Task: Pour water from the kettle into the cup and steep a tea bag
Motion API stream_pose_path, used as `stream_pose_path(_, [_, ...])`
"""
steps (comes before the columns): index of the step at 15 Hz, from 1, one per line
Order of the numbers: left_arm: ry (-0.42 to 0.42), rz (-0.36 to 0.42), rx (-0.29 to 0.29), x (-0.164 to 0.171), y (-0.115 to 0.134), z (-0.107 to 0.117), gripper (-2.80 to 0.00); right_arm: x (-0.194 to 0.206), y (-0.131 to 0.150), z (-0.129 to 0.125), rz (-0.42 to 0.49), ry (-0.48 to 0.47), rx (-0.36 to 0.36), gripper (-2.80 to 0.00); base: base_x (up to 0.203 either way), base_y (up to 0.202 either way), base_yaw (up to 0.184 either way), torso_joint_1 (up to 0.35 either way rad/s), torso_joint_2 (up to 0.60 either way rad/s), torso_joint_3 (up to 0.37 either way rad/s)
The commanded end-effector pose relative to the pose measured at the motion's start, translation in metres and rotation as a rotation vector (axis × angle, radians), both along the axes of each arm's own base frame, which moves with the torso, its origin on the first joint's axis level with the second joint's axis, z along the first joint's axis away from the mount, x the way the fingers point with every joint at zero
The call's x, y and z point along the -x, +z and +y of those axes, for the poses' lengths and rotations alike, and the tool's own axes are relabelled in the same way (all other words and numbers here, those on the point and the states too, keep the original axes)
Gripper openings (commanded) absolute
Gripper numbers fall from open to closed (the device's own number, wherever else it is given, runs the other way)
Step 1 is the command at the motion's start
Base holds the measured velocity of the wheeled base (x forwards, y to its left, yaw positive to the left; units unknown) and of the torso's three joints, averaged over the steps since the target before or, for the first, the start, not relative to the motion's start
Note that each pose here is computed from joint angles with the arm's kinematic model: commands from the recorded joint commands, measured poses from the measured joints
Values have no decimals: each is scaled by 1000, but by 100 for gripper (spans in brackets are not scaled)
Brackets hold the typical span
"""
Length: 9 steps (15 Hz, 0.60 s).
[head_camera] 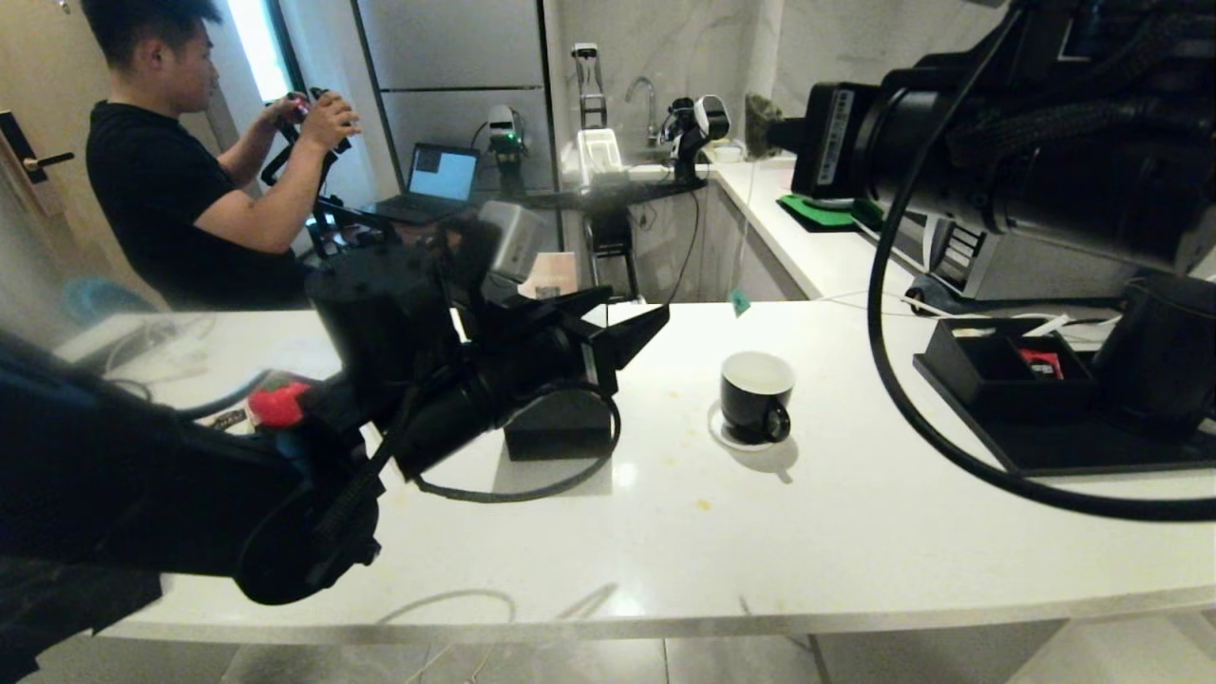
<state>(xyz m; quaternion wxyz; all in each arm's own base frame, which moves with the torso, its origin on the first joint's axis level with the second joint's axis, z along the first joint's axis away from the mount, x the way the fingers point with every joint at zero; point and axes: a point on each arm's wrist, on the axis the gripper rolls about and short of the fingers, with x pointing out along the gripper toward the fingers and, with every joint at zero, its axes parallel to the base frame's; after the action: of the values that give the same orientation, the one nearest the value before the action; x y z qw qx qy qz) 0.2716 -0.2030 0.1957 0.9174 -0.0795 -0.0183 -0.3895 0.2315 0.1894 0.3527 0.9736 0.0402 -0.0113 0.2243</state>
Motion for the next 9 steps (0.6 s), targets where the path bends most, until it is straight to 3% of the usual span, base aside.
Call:
stream_pose_path(1, [-12,-15,2,3,2,-4,0,2,1,3,-2,9,-2,-280,0,0,0,0,0,0])
stream_pose_path(9, [-24,-26,-1,14,3,-17,0,4,0,7,-2,24,0,-280,0,0,0,0,0,0])
